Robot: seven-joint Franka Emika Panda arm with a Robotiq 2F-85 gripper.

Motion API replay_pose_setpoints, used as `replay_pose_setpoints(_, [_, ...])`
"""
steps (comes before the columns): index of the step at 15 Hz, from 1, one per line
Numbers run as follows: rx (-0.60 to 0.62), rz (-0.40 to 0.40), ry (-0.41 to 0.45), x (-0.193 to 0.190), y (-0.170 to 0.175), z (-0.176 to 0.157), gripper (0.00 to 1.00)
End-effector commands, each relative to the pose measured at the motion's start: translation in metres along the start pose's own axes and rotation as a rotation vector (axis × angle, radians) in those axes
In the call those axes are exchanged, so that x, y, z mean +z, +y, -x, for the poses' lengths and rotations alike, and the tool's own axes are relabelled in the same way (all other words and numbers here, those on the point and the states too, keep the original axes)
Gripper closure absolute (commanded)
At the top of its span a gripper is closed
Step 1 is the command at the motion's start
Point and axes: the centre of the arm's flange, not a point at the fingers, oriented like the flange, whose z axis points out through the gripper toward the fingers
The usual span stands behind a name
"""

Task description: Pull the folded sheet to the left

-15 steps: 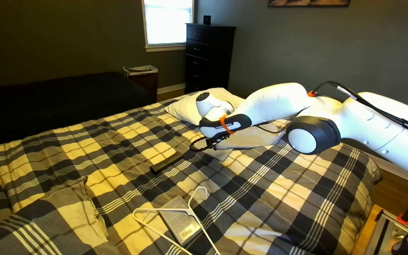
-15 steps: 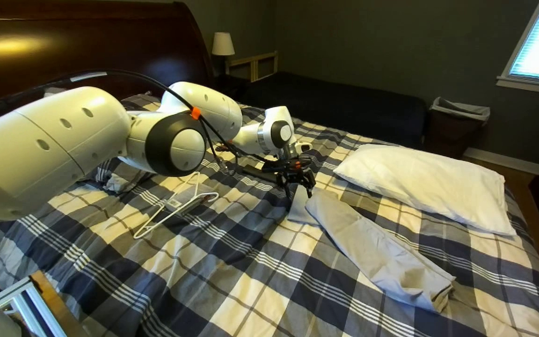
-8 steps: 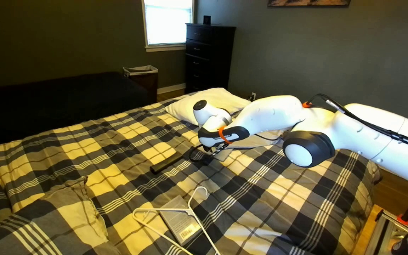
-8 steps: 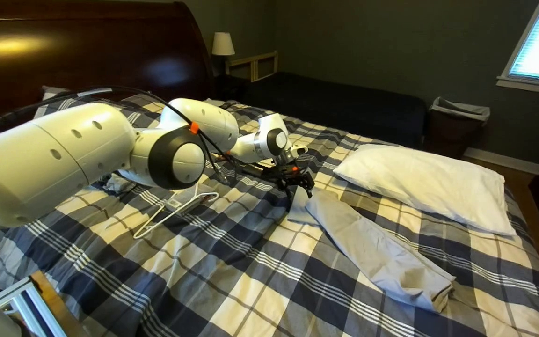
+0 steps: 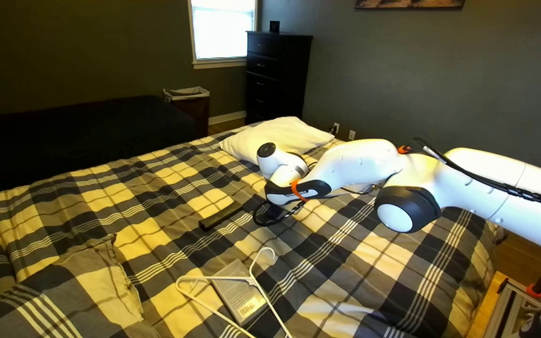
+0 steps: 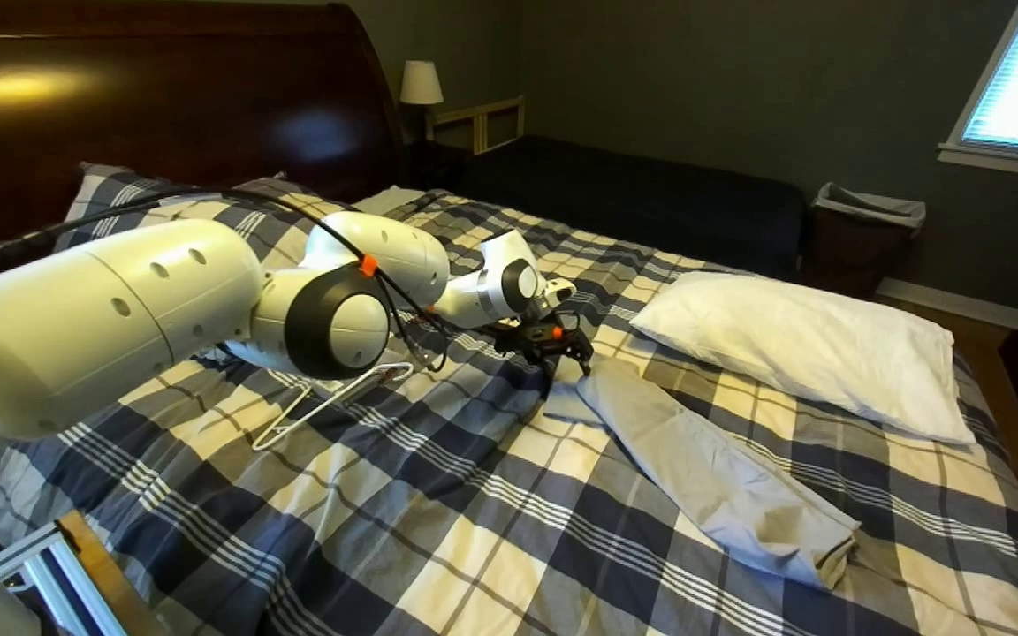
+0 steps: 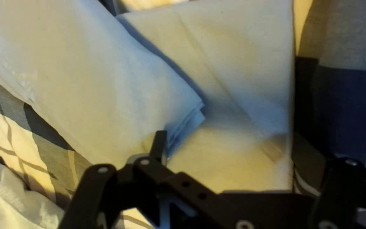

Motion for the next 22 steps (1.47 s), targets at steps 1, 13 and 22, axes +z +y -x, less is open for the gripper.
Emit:
replay_pose_setpoints(1, [-0.013, 0.037, 0.027, 0.021, -0.009, -0.033, 0.00])
replay_pose_setpoints(13, [-0.088, 0.083, 0.011, 0.021, -0.039, -0.034, 0.00])
replay_pose_setpoints(22, [-0.045, 0.080, 0.030, 0.004, -0.003, -0.025, 0.00])
